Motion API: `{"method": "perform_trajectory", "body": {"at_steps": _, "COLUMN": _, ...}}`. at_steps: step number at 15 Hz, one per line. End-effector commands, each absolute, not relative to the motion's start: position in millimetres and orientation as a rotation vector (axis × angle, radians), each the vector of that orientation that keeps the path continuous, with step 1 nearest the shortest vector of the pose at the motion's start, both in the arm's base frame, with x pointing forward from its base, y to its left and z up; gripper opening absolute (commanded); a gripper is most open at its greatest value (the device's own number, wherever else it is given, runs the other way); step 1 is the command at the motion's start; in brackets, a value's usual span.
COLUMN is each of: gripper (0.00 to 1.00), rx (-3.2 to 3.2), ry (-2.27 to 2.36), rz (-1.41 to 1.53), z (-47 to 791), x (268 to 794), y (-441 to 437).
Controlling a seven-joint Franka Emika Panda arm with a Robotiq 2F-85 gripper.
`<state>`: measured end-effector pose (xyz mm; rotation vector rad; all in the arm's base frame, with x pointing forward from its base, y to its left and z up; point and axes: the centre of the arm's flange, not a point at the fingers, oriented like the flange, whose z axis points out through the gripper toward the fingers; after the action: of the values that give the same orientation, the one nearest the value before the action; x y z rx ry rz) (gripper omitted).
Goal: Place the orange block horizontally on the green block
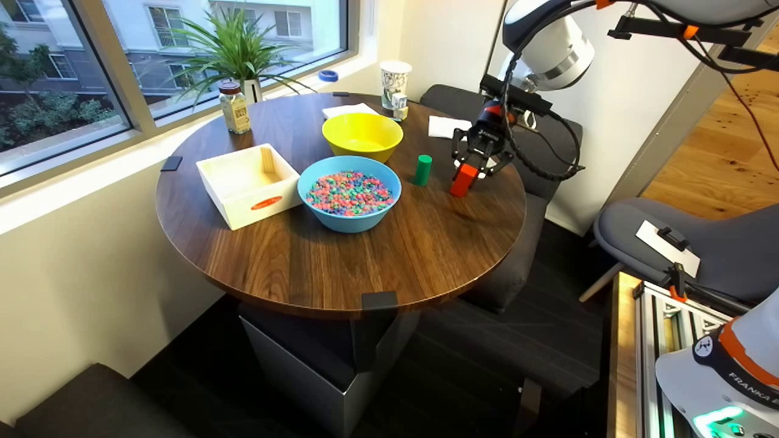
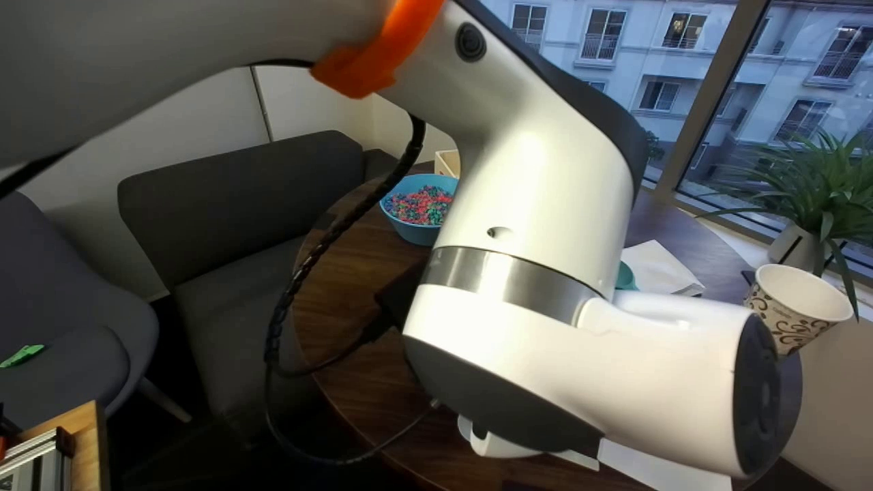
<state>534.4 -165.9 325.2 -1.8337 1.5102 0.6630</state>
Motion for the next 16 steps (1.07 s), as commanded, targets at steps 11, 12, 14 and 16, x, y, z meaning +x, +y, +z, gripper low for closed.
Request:
{"method": "perform_trajectory", "body": {"at_steps": 11, "gripper": 0.08, "rx": -1.905, "ry": 1.542, "rz": 0.681, "z": 390, "x": 550, "y": -139}}
{"method": "perform_trajectory", "body": {"at_steps": 12, "gripper": 0.08, "rx": -1.936, "ry": 1.563, "rz": 0.665, "z": 396, "x": 552, "y": -135}}
{"method": "perform_trajectory", "body": {"at_steps": 14, "gripper": 0.08, "rx": -2.031, "ry": 1.611, "rz": 0.627, "z": 407, "x": 557, "y": -122}}
{"method": "perform_trajectory", "body": {"at_steps": 16, "gripper": 0.08, "rx": -2.138, "ry": 1.656, "rz": 0.578, "z": 414, "x": 562, "y": -107}}
